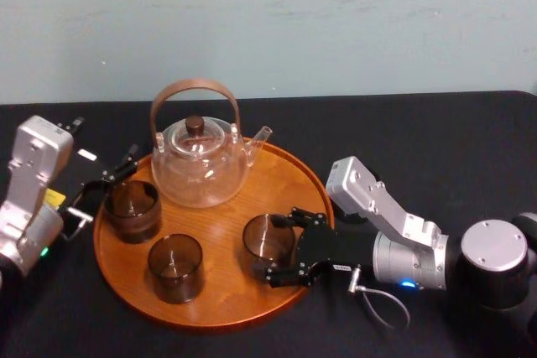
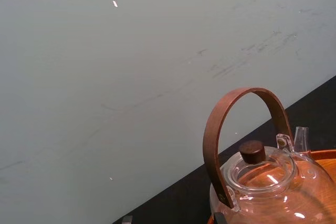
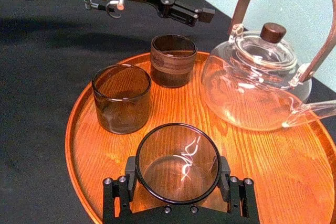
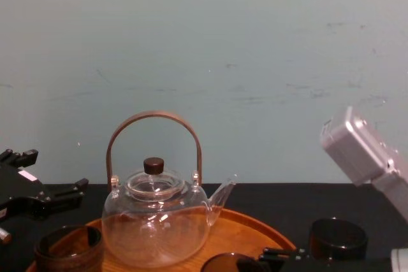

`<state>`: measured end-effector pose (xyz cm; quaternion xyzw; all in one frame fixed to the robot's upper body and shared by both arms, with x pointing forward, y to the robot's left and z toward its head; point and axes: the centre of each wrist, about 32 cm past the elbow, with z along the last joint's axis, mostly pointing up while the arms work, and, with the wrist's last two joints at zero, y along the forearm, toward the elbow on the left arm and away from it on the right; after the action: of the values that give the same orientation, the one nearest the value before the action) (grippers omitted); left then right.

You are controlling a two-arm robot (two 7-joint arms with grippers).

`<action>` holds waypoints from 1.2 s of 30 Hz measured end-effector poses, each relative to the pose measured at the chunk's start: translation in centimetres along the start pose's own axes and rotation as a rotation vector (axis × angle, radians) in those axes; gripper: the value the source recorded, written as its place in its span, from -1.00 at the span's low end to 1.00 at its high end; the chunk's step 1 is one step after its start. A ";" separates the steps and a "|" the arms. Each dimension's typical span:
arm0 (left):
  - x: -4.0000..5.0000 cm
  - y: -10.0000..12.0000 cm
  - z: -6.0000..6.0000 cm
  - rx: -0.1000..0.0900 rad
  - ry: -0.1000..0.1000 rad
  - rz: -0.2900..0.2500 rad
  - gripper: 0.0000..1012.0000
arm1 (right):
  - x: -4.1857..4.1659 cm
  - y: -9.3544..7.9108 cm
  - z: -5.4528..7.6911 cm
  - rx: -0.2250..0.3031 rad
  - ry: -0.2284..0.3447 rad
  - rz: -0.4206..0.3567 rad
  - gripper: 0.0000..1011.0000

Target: Pick up the glass from the table and place it on the tray.

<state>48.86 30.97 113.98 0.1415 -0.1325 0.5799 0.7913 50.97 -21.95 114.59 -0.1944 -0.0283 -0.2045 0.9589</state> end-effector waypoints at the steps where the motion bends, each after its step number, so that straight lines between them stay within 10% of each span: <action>1: 0.00 0.0 0.0 0.000 0.000 0.000 0.98 | -0.01 0.0 -0.1 -0.003 0.000 -0.001 0.81; 36: 0.00 0.0 0.0 0.000 0.000 0.000 0.98 | -0.14 0.1 -0.3 -0.015 0.001 -0.004 0.98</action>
<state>48.86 30.97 113.98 0.1415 -0.1324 0.5799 0.7913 50.87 -21.91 114.29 -0.2017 -0.0266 -0.2066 0.9571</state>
